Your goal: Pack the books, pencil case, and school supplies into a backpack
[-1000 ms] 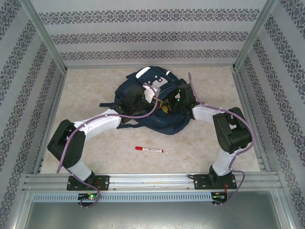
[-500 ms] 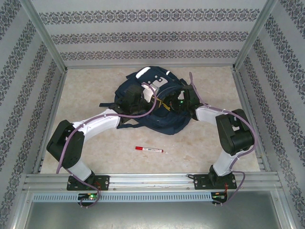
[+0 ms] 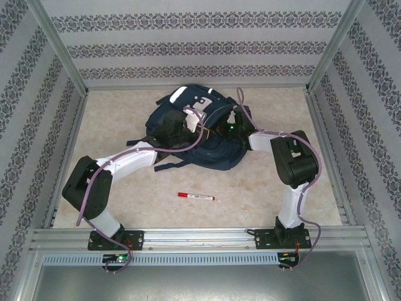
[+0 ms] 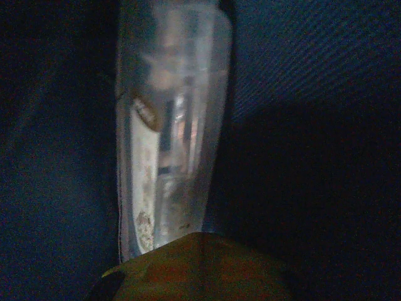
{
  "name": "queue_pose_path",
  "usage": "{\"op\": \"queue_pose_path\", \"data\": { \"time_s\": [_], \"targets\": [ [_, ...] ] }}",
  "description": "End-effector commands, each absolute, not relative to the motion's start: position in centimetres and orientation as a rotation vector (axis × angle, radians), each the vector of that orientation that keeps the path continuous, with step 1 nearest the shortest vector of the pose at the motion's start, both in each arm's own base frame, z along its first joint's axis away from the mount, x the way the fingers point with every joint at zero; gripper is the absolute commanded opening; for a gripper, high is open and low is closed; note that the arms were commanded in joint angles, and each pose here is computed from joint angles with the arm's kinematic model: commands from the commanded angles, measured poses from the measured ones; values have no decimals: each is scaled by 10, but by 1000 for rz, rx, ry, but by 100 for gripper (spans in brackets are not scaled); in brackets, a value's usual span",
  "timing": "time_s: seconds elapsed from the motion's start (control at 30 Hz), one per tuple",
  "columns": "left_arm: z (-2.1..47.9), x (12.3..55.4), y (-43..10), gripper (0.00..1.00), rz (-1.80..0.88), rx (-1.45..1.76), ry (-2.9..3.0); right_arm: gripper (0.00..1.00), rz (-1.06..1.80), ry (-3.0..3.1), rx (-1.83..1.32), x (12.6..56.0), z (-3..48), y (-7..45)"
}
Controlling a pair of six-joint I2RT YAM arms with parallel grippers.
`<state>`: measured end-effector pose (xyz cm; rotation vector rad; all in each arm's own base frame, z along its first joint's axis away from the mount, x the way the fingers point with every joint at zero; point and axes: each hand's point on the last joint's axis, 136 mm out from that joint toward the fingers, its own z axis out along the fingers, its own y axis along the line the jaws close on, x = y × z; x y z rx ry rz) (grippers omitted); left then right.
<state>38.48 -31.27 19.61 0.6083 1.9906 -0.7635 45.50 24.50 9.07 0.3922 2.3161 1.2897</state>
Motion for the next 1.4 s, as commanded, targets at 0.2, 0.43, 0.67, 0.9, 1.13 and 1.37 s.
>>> {"op": "queue_pose_path", "data": {
  "time_s": [0.2,0.43,0.67,0.9,1.13,1.37],
  "targets": [
    [240,395,-298,0,-761,585,1830,24,1280,2289,141,417,130,234],
    [216,413,-276,0,-700,554,1894,42,1265,2298,-205,350,151,225],
    [201,404,-264,0,-647,609,1939,55,1088,1960,-986,237,148,246],
    [177,389,-255,0,-644,633,2004,74,665,1578,-1653,169,93,289],
    [163,374,-249,0,-659,632,2035,73,581,1667,-1843,174,50,307],
    [159,370,-239,0,-646,607,2044,53,484,1824,-2026,170,9,318]
  ]
}}
